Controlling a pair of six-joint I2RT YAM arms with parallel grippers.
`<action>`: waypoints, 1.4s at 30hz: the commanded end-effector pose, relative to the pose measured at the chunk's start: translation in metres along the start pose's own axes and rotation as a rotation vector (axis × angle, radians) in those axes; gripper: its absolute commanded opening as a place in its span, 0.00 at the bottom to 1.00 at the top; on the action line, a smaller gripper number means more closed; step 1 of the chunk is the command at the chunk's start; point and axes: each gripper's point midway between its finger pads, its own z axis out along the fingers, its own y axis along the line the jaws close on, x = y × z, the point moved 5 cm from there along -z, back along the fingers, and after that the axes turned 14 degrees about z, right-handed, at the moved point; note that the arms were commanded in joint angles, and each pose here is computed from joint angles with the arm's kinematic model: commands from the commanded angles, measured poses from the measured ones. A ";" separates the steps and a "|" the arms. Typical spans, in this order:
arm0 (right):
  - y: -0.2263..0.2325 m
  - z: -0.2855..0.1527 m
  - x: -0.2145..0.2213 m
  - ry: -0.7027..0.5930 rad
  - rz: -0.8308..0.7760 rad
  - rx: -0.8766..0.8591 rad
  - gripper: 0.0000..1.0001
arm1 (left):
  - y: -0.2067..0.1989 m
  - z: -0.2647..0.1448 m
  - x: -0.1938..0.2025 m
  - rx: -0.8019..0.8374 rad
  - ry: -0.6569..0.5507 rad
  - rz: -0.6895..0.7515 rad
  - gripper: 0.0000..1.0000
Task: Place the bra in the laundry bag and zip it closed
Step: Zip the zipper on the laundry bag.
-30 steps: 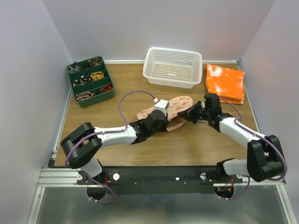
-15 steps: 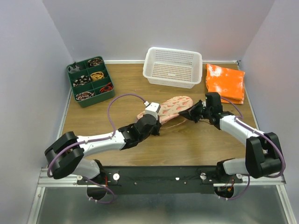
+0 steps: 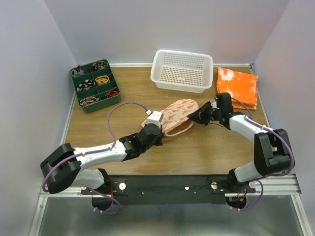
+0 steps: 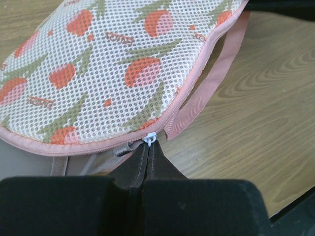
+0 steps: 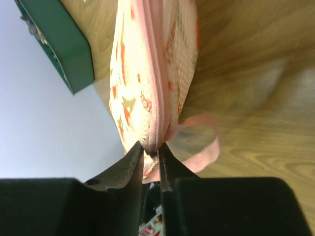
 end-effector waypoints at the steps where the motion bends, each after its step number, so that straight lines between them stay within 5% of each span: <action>1: 0.021 -0.013 -0.011 -0.003 -0.112 -0.079 0.36 | 0.009 0.001 0.004 -0.073 0.049 0.047 0.00; 5: 0.018 -0.031 0.003 -0.008 -0.100 -0.086 0.51 | -0.004 0.012 -0.017 -0.037 0.011 0.042 0.00; 17: -0.001 -0.021 0.045 0.082 0.011 -0.104 0.53 | -0.033 0.044 -0.052 0.002 0.010 0.066 0.00; 31: 0.022 0.006 0.046 0.101 0.000 -0.123 0.53 | -0.041 0.046 -0.053 0.036 0.004 0.071 0.00; 39: 0.027 0.014 0.052 0.119 -0.028 -0.127 0.46 | -0.047 0.050 -0.053 0.056 0.009 0.068 0.00; 42: 0.022 0.014 0.050 0.101 -0.023 -0.104 0.36 | -0.047 0.049 -0.056 0.059 -0.003 0.061 0.00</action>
